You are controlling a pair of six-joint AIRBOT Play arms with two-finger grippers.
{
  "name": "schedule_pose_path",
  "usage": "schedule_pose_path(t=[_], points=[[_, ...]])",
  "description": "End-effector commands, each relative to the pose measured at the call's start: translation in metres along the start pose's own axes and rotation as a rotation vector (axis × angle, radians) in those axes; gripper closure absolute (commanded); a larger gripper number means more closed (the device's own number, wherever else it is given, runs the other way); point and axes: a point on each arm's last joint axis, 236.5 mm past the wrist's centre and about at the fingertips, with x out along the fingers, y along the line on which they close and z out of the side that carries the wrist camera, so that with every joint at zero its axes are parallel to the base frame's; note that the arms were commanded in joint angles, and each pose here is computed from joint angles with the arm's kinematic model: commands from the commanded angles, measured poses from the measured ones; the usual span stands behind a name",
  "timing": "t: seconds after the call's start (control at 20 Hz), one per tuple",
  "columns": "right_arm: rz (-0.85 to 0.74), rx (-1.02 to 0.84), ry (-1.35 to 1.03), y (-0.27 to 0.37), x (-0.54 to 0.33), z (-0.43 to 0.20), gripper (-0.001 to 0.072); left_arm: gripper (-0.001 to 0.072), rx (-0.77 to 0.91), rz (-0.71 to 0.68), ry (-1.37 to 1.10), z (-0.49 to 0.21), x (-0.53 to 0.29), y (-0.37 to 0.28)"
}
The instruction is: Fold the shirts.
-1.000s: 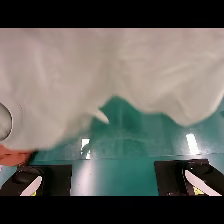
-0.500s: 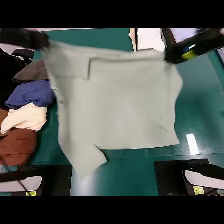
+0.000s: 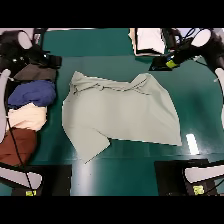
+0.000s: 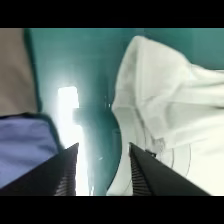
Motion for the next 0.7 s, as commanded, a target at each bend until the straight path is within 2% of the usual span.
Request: schedule_pose_path(t=[0.0,0.25,0.3,0.35,0.4,0.65], points=[[0.025,0.012,0.043,-0.019,-0.027,-0.025,0.0274,0.032,-0.054,-0.044,0.039,-0.02,-0.032,0.021],[-0.022,0.256,0.172,-0.081,-0.049,-0.153,0.0273,0.0319,-0.071,-0.1,0.169,-0.117,-0.046,0.018],[-0.023,0.322,0.203,-0.09,-0.05,-0.184,0.0251,0.0319,-0.081,-0.132,0.215,-0.146,-0.043,0.009],[-0.018,0.399,0.235,-0.098,-0.048,-0.217,0.0193,0.0319,-0.087,-0.183,0.249,-0.172,-0.041,-0.005],[-0.013,0.467,0.253,-0.105,-0.047,-0.244,0.018,0.0319,-0.091,-0.229,0.274,-0.193,-0.04,-0.017],[0.025,0.741,0.28,-0.116,-0.034,-0.338,0.021,0.0319,-0.146,-0.292,0.337,-0.249,-0.033,-0.036]])
